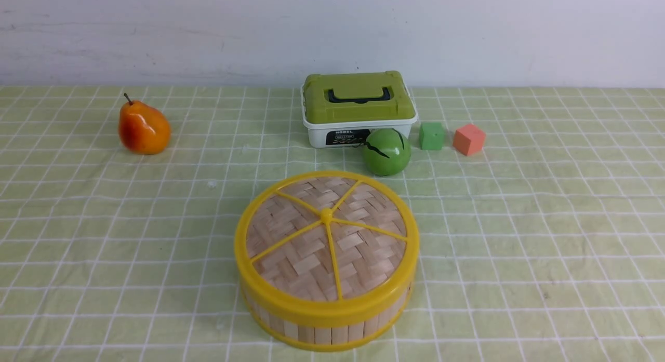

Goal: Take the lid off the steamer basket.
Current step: Use the right arm to lift the lid of the steamer

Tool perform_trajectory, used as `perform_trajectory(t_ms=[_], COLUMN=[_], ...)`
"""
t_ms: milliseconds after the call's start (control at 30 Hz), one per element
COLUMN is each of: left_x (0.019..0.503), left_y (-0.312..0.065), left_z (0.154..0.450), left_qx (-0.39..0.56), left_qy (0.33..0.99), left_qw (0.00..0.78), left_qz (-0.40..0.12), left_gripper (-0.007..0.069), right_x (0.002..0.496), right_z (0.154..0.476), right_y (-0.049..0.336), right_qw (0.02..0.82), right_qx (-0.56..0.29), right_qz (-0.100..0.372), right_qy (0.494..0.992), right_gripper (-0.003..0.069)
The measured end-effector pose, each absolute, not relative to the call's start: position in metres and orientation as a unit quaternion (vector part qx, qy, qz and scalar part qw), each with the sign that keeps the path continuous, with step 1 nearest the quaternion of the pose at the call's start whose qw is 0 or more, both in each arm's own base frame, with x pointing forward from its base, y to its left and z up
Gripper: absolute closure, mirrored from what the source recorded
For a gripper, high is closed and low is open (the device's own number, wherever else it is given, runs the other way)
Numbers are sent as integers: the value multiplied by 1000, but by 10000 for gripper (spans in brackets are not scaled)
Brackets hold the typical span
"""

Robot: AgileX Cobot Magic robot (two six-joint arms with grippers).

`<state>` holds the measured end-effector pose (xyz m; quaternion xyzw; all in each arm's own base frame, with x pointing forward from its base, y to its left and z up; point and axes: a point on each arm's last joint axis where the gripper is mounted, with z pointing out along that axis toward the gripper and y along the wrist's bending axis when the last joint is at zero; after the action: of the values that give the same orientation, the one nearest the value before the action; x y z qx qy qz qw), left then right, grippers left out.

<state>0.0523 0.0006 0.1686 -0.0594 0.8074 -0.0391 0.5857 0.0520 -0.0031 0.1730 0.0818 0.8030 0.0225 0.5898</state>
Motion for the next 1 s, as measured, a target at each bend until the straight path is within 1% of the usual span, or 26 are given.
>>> perform_trajectory(t_ms=[1000], left_x=[52], left_y=[1], left_z=[169], left_qx=[-59], left_qy=[807], left_qw=[586], left_qz=[-39], left_gripper=[386], right_x=[52], right_z=[173], right_y=[-4], right_qw=[590], right_qx=[79], right_qz=[17], right_qy=[803], right_gripper=[418])
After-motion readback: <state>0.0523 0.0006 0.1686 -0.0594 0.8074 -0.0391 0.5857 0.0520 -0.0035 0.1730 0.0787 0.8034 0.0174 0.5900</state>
